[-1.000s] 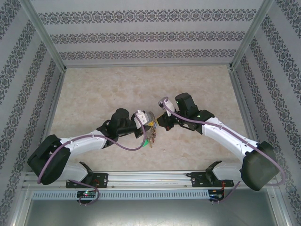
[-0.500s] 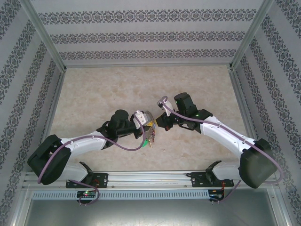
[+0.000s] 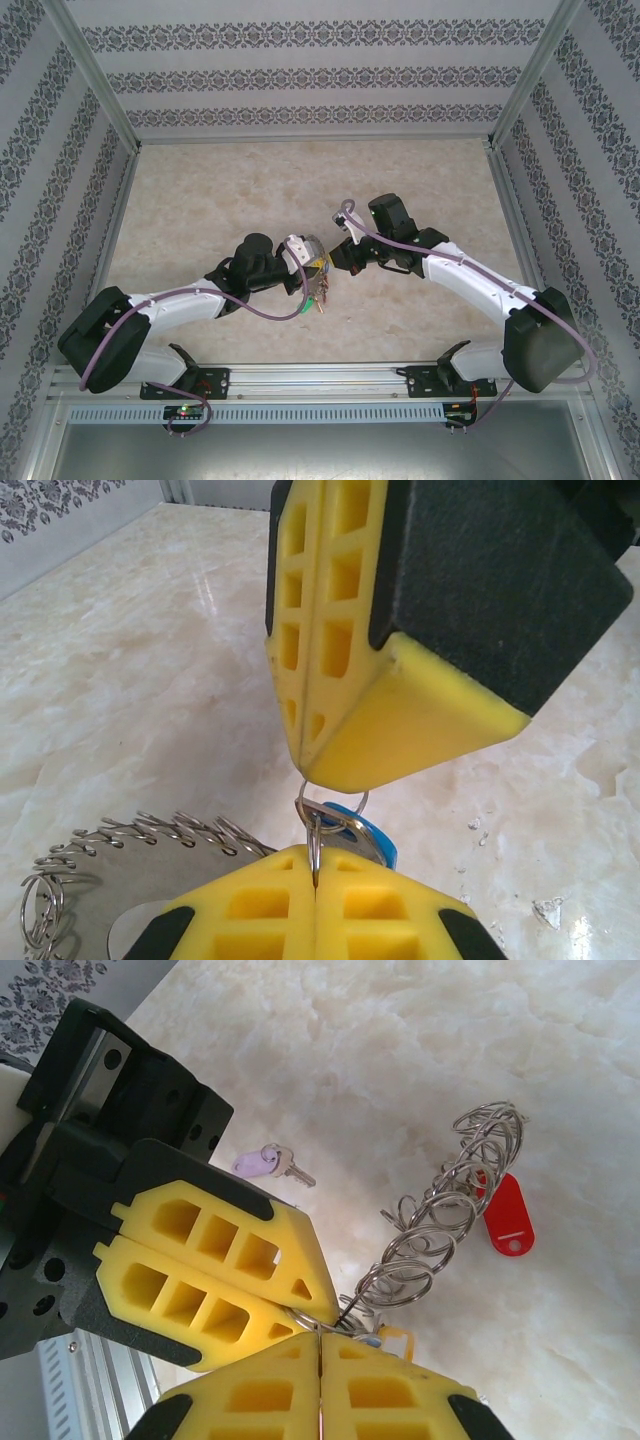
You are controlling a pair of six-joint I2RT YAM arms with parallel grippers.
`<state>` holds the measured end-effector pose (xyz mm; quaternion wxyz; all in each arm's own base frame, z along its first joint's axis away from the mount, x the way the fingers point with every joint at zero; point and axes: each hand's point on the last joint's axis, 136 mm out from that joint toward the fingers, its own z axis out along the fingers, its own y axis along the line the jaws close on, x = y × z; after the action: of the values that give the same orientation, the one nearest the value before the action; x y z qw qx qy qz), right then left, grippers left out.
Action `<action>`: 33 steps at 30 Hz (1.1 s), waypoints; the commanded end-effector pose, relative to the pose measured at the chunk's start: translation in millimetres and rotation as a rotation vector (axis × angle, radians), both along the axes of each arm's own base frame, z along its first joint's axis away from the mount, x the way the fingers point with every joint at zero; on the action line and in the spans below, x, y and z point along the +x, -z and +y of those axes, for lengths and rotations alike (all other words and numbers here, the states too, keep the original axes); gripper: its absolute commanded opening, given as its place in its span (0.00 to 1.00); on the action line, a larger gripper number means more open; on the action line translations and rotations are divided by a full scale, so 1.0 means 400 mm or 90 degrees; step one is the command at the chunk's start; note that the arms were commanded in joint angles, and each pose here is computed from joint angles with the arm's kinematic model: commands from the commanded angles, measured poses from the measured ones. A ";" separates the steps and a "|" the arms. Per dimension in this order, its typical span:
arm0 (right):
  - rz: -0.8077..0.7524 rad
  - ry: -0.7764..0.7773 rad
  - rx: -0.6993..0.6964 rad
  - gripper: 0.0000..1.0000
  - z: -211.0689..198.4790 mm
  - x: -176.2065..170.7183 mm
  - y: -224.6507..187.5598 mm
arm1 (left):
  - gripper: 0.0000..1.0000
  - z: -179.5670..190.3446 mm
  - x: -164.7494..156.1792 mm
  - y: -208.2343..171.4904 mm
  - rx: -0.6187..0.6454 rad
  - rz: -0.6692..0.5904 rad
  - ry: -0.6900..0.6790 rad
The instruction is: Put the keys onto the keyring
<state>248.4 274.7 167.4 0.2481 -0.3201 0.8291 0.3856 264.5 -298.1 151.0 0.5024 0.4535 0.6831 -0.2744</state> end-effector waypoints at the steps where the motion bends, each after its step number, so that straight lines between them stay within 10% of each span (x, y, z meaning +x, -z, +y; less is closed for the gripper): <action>1: 0.009 -0.003 0.007 0.11 0.010 0.004 -0.010 | 0.00 -0.023 -0.014 -0.089 -0.054 -0.048 0.029; 33: 0.017 -0.008 0.014 0.00 0.008 0.003 -0.011 | 0.00 -0.019 -0.007 -0.089 -0.048 -0.052 0.018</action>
<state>246.2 278.3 167.5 0.2340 -0.3182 0.8277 0.3986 264.0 -297.9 155.7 0.5075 0.4531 0.6793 -0.2751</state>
